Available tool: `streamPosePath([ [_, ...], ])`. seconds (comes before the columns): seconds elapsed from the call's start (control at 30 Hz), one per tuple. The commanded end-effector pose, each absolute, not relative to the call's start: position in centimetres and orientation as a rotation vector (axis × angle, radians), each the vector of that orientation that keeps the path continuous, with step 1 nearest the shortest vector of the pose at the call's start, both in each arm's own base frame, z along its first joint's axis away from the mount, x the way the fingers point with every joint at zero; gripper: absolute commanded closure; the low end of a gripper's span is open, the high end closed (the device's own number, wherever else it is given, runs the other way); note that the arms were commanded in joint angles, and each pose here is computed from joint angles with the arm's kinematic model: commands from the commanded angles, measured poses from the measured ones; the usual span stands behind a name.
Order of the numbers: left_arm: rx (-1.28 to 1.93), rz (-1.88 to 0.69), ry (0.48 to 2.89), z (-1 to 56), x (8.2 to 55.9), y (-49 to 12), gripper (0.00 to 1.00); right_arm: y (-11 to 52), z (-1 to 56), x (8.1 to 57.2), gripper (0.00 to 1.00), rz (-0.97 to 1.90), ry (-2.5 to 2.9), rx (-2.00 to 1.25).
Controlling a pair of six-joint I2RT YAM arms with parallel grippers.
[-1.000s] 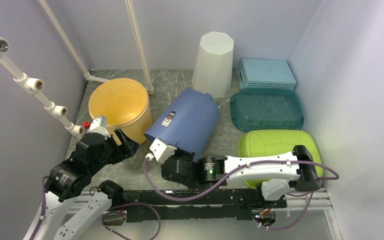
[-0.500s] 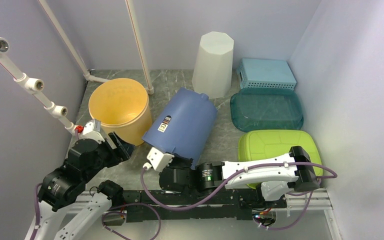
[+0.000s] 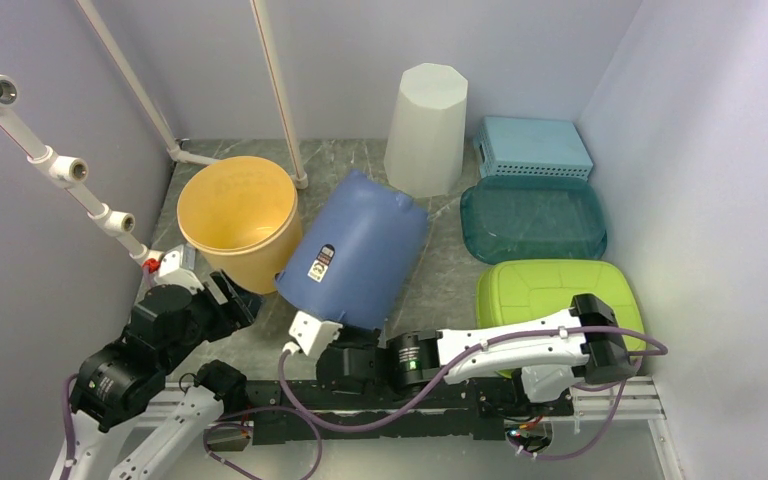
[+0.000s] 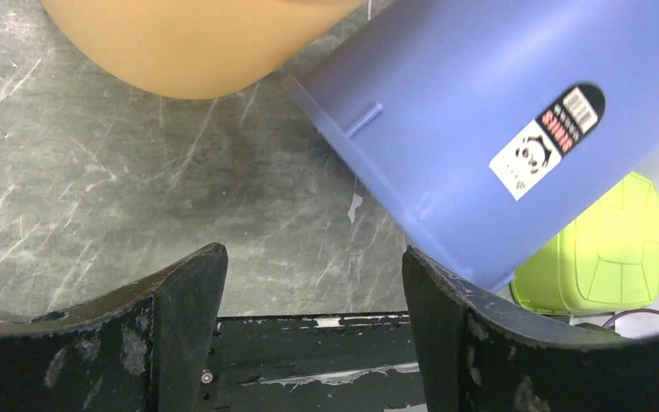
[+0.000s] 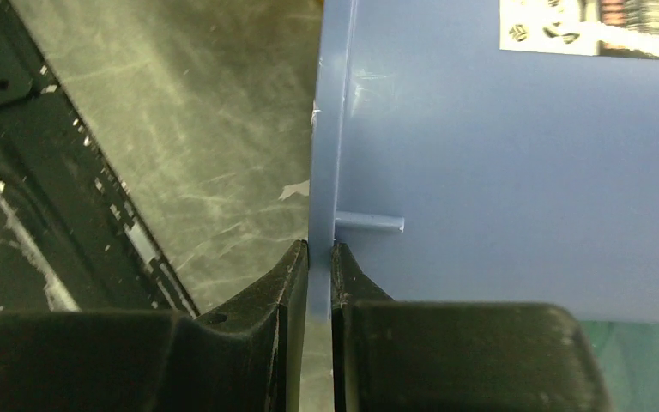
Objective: Turn the large container upside down
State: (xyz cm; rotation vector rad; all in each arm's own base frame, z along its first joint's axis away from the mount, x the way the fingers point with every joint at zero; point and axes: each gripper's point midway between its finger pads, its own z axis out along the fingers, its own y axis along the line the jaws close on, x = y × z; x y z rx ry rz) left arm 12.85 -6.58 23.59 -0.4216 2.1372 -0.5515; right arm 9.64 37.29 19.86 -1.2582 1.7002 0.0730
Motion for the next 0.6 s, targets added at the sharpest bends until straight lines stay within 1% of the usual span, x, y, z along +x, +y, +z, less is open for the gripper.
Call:
streamPosePath([
  [0.0, -0.427, -0.564, 2.098, 24.5, 12.9, -6.4, 0.21, 36.2, 14.4, 7.5, 1.0, 0.061, 1.792, -1.451],
  [0.23, -0.418, -0.569, 2.106, 24.4, 13.1, -6.7, 0.21, 36.4, 12.3, 8.0, 1.0, -0.011, 1.786, -1.465],
  [0.57, -0.453, -0.569, 2.141, 22.8, 13.0, -6.8, 0.2, 34.7, 6.8, 8.5, 1.0, -0.118, 1.797, -1.577],
])
